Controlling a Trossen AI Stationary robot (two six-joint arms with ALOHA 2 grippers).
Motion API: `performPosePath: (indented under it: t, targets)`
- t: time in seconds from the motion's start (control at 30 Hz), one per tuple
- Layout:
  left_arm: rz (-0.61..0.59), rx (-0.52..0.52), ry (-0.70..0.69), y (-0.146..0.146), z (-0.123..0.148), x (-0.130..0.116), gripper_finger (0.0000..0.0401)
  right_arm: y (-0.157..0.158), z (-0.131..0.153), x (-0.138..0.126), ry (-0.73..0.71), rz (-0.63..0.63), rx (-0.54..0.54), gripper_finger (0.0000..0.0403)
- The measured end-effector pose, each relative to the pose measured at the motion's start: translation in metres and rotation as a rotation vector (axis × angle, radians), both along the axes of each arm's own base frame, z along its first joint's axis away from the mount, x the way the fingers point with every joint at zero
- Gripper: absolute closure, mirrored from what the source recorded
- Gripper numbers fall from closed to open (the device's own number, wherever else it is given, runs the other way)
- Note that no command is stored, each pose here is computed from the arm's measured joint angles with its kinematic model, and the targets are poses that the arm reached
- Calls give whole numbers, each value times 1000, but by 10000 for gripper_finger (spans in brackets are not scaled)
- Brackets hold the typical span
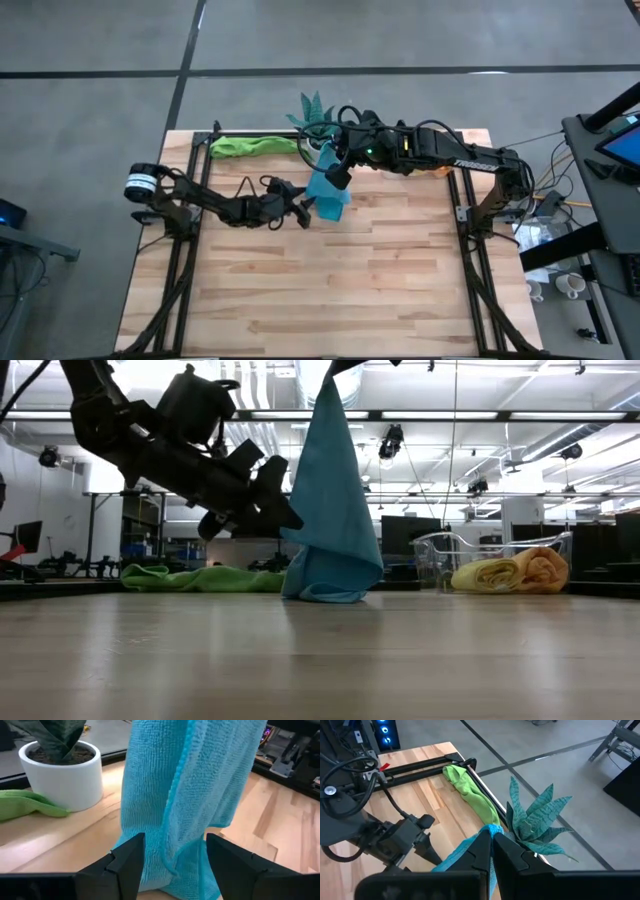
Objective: Roll microfiber towels into tight, uniform cylinder then place into a basket
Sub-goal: Fold the blue microfiber cloth
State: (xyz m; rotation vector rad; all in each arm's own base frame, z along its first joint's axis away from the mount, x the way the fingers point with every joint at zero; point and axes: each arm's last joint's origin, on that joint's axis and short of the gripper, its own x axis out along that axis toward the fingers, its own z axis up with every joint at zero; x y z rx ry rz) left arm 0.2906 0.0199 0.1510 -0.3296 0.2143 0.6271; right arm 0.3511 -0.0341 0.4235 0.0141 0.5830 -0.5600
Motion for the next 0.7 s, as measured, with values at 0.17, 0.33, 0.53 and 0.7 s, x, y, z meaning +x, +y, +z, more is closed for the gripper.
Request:
performPosePath:
  t: [0.17, 0.33, 0.53, 0.7]
  targets:
    - [0, 0, 13, 0, -1, 0, 281, 0, 0, 0, 0, 0, 0, 394]
    - [-10, 26, 31, 0, -1, 0, 389, 0, 0, 0, -1, 0, 0, 394]
    - [-23, 64, 38, 0, 4, -1, 400, 0, 0, 0, 2, 3, -4, 394]
    - [-32, 86, 56, -1, 20, -10, 401, 0, 1, 0, 2, 4, -6, 394]
